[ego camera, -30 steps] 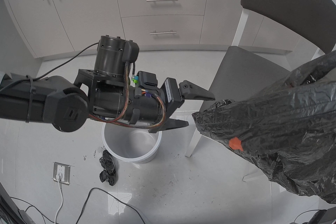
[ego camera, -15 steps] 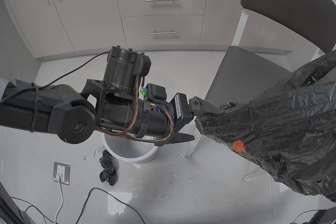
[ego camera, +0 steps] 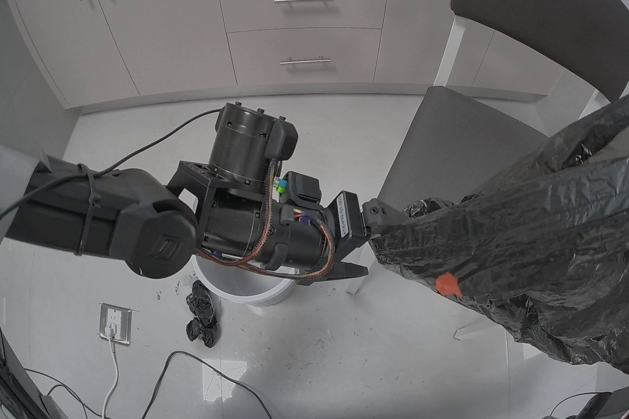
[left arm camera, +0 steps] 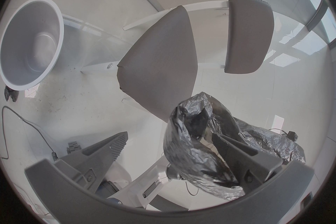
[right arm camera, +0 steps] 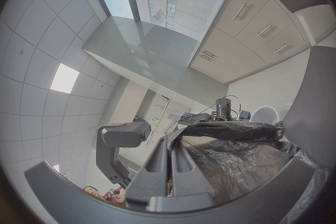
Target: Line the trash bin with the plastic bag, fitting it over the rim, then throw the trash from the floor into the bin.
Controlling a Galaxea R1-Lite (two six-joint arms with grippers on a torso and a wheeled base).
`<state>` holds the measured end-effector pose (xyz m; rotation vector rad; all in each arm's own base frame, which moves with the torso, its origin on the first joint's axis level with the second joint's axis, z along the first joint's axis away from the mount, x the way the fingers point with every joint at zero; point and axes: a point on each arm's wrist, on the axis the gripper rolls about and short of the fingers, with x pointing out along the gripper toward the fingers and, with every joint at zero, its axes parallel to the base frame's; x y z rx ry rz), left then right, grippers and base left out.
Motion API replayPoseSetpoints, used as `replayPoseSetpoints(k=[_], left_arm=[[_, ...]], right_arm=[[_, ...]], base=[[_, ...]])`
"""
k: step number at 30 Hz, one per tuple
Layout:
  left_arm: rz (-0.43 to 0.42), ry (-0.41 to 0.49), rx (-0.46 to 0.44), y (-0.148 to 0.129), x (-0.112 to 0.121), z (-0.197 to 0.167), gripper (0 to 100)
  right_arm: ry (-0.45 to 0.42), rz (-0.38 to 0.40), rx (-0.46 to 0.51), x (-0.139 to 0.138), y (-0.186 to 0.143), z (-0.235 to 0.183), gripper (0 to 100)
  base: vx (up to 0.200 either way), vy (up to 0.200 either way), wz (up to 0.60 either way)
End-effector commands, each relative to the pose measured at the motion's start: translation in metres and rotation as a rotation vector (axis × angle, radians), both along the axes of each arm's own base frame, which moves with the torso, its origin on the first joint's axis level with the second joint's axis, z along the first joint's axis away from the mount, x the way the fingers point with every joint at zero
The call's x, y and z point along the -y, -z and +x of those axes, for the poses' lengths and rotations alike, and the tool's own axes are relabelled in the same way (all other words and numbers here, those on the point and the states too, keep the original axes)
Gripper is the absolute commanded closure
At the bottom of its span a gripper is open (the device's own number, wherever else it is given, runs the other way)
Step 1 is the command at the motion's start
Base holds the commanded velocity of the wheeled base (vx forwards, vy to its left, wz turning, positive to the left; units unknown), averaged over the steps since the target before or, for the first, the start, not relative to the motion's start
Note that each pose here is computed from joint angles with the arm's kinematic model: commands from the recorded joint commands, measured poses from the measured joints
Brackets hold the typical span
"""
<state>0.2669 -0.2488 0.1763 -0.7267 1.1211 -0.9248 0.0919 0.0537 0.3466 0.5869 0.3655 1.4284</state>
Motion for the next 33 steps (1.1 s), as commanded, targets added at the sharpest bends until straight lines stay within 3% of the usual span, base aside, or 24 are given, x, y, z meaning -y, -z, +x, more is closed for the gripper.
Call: replayPoseSetpoints(k=[1, 14, 33], left_arm=[[0.015, 0.006, -0.012, 0.009, 0.007, 0.003, 0], [0.018, 0.009, -0.02, 0.012, 0.009, 0.004, 0], [0.052, 0.097, 0.016, 0.024, 0.025, -0.006, 0]], right_arm=[[-0.002, 0.0, 0.001, 0.0, 0.0, 0.0, 100], [-0.002, -0.001, -0.003, -0.001, 0.0, 0.001, 100], [-0.002, -0.002, -0.008, -0.001, 0.001, 0.002, 100]], base=[[0.0, 0.0, 0.0], [0.0, 0.0, 0.0], [0.0, 0.0, 0.0]])
